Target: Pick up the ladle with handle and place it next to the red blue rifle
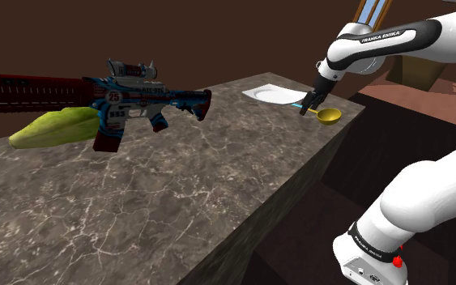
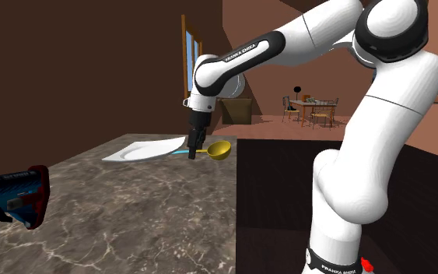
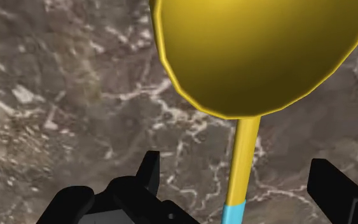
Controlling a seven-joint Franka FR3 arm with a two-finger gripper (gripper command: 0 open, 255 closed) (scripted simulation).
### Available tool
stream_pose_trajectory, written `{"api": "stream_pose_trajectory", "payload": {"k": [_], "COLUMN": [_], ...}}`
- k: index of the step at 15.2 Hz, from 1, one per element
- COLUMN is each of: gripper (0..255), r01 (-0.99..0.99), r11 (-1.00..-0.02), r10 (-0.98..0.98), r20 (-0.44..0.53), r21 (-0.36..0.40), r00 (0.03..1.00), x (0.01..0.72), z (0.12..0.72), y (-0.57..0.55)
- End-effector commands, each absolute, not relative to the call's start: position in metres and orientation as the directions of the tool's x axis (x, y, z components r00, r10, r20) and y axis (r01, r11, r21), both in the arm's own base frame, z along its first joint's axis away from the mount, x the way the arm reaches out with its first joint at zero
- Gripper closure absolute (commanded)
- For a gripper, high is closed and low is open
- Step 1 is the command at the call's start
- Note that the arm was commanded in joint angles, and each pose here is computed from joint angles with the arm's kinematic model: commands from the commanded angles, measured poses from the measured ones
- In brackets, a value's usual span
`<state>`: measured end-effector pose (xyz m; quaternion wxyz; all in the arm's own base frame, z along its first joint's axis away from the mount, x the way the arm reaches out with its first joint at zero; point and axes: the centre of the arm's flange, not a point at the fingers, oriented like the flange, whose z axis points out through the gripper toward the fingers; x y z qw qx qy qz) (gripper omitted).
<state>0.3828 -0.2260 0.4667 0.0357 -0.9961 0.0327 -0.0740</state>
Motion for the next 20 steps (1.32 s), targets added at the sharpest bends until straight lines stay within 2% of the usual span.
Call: {"api": "stream_pose_trajectory", "payload": {"k": [1, 3, 4, 13, 20], "gripper": [0, 0, 255, 255, 255], "r01": [-0.06, -0.06, -0.06, -0.06, -0.06], "r11": [-0.995, -0.995, -0.995, -0.995, -0.995], "r10": [-0.07, -0.07, -0.07, -0.071, -0.07], "r20": [0.145, 0.145, 0.145, 0.145, 0.145], "r21": [-0.076, -0.076, -0.076, -0.076, -0.076], "r00": [0.987, 0.987, 0.987, 0.987, 0.987], "x": [0.383, 0.383, 0.383, 0.383, 0.383], "z": [0.466, 0.466, 0.466, 0.466, 0.503], "y": [-0.226, -0.226, -0.226, -0.226, -0.226]}}
